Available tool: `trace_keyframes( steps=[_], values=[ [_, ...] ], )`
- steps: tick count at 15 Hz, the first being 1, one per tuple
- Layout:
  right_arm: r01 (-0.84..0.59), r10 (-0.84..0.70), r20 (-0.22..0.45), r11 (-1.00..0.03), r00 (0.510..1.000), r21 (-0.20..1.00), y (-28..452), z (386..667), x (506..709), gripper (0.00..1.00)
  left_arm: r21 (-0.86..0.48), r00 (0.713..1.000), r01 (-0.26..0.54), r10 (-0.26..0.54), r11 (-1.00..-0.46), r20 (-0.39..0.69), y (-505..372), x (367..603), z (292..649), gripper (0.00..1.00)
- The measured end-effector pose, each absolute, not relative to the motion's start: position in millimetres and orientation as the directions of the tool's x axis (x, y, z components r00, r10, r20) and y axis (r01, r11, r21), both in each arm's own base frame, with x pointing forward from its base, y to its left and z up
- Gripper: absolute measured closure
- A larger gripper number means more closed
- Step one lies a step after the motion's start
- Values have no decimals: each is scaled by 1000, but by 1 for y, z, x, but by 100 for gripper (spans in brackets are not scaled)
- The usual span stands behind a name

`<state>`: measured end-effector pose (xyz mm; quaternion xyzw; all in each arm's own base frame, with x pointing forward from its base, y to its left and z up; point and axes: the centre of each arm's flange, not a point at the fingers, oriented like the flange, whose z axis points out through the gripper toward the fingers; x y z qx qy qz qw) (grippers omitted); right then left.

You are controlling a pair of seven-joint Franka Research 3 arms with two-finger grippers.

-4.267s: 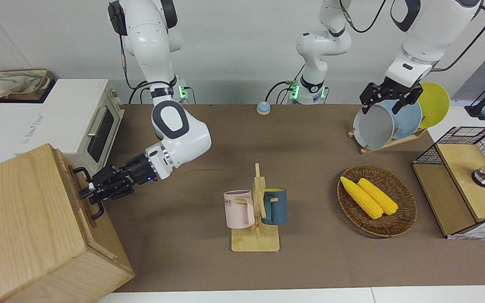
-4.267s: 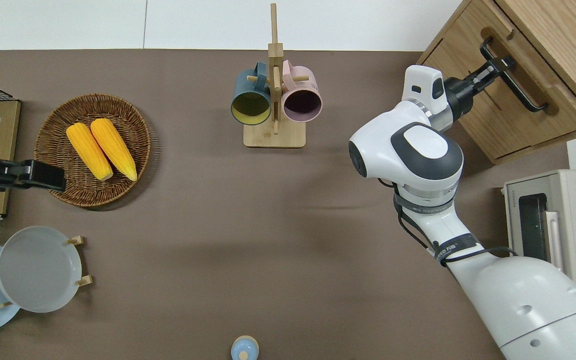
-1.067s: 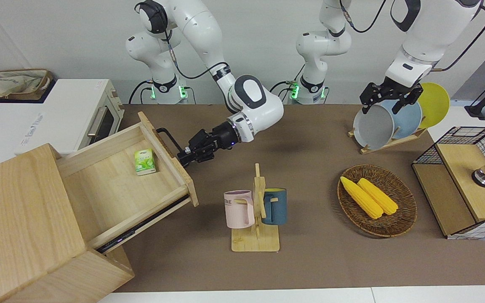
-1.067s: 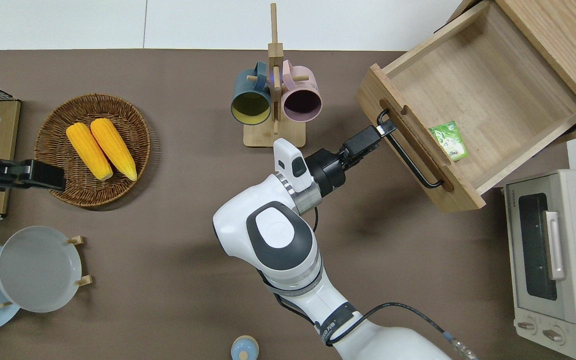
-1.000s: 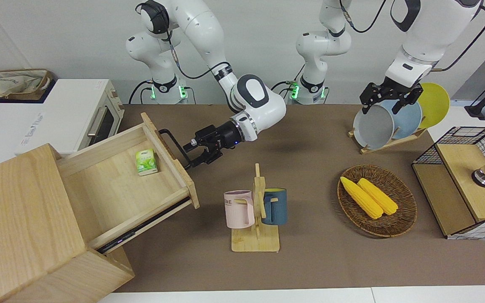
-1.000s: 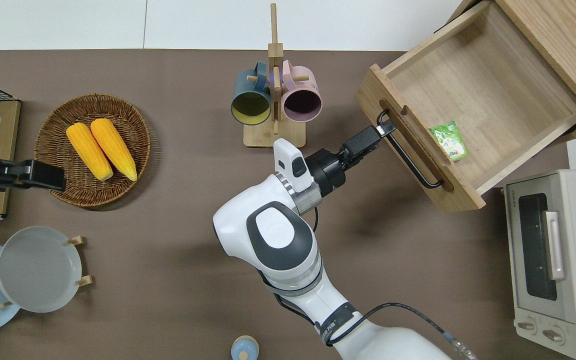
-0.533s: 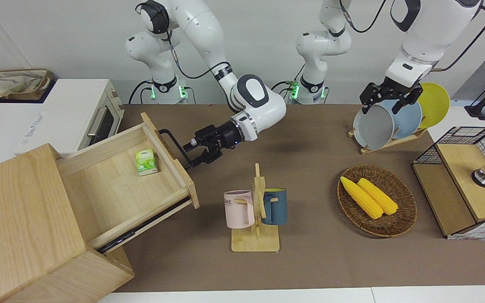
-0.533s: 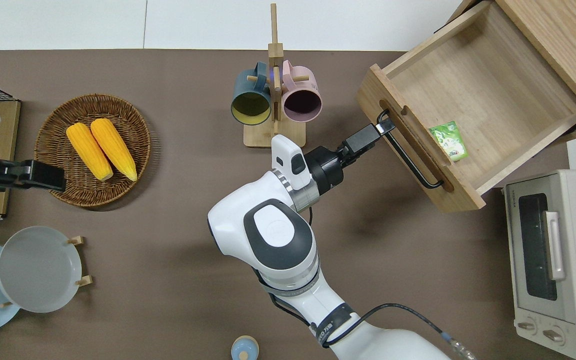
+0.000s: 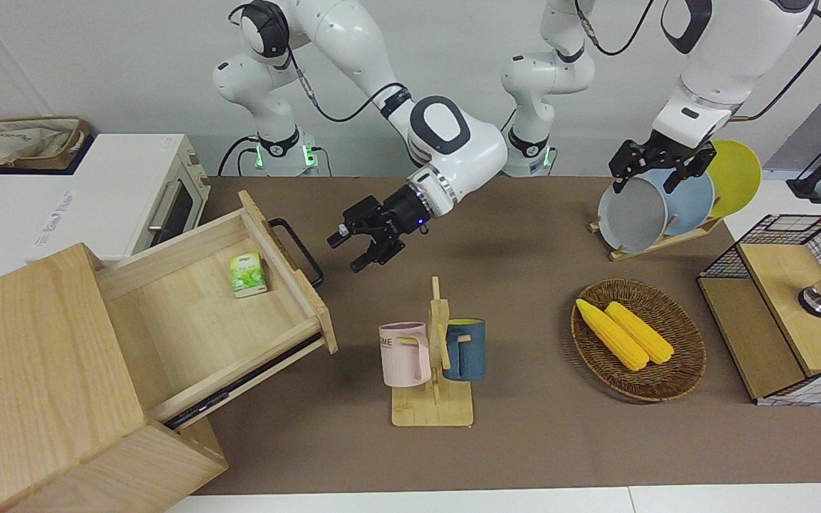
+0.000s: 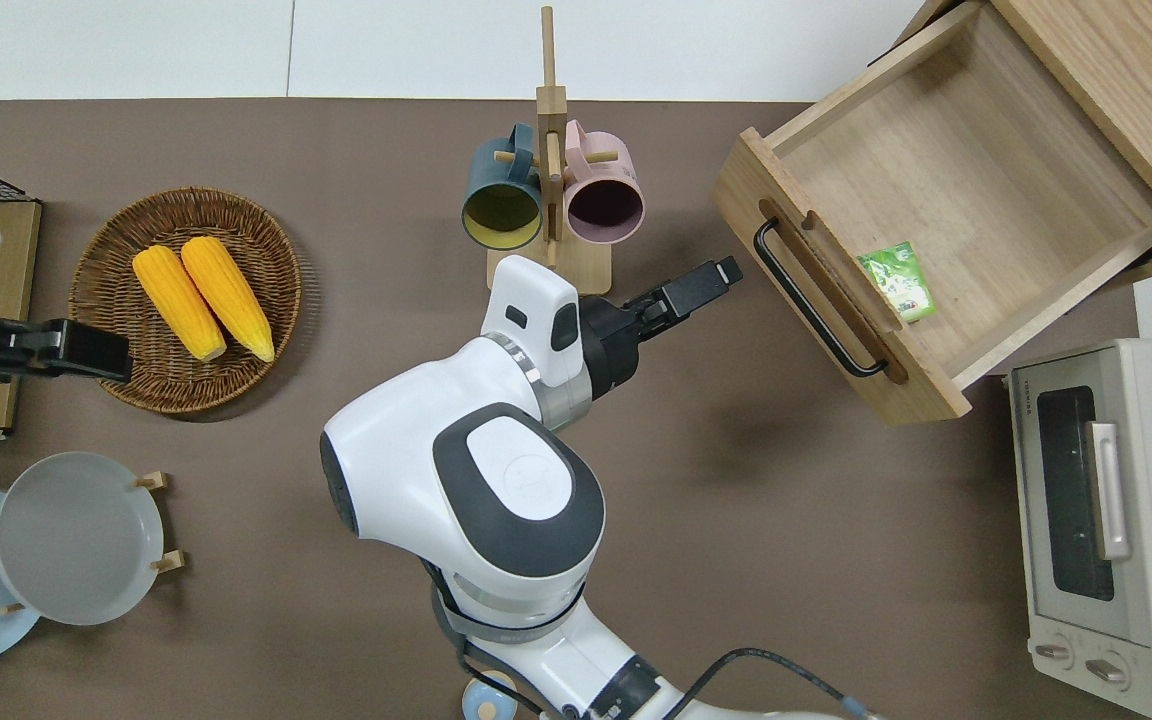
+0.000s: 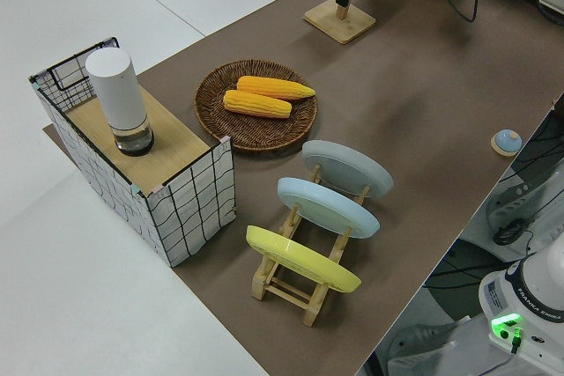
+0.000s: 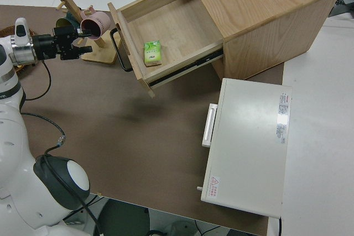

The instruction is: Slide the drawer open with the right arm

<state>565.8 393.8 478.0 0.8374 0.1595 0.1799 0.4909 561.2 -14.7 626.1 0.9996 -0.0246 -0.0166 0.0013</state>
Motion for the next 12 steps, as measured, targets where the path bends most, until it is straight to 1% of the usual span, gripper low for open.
trace_keyframes(
  steps=[3,6,8,9,12],
  values=[
    [104,394,187,-609,900,786,394,517,555,1,3,998,-49,-49,-999,-33,-15,561,626,0],
    [96,297,219,-767,929,635,368,565,550,1,3,998,-49,-49,-999,-33,-15,561,626,0],
    [70,211,225,-859,951,507,333,601,551,1,3,998,-49,-49,-999,-33,-15,561,626,0],
    [60,179,223,-888,958,456,317,615,552,1,3,998,-49,-49,-999,-33,-15,561,626,0],
    [49,102,191,-964,976,260,246,662,555,1,3,998,-49,-49,-999,-33,-15,561,626,0]
  ],
)
